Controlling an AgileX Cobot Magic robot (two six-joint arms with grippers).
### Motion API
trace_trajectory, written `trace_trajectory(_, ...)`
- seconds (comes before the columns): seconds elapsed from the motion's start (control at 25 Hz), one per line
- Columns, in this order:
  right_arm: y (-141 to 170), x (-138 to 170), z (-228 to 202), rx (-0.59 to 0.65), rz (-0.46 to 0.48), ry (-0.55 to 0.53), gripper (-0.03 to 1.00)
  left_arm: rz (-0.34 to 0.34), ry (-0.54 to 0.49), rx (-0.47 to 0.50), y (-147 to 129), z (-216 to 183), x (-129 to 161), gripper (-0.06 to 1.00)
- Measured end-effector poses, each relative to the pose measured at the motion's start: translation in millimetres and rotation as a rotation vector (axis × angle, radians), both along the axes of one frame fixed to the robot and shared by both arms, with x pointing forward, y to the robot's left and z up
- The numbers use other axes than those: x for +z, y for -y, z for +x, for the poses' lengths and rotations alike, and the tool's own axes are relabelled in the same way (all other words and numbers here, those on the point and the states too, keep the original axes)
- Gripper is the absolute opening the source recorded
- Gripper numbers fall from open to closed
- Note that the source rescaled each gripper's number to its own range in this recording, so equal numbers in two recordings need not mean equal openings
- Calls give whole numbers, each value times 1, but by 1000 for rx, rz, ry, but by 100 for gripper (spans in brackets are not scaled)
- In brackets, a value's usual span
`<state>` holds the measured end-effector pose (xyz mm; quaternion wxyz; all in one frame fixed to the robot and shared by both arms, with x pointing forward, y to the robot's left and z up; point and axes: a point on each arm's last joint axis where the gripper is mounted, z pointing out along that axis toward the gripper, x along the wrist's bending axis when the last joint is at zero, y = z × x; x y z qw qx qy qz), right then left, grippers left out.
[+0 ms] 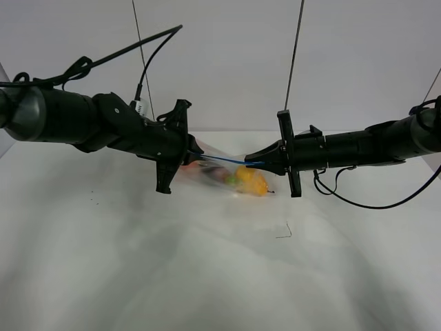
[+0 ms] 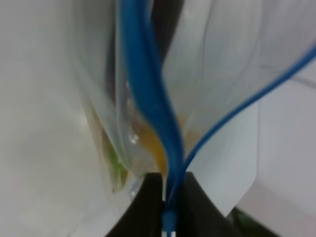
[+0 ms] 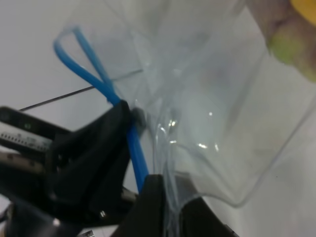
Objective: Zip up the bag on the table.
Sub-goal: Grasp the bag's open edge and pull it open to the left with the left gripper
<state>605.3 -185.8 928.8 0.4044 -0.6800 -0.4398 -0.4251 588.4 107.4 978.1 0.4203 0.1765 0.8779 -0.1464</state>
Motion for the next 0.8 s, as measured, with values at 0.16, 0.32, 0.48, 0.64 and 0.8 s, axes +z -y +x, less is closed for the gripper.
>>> trace_trajectory(0.16, 0, 0, 0, -1, 1, 0, 0, 14, 12, 65, -29, 14, 2, 0)
trace_trajectory(0.32, 0, 0, 0, -1, 1, 0, 0, 52, 27, 118, -61, 27, 2, 0)
trace_trajectory(0.48, 0, 0, 0, 1, 2, 0, 0, 92, 36, 165, -92, 36, 1, 0)
trace_trajectory(0.64, 0, 0, 0, 3, 0, 0, 0, 118, 42, 208, -117, 41, 1, 0)
trace_trajectory(0.8, 0, 0, 0, 6, -1, 0, 0, 121, 30, 238, -133, 44, 1, 0)
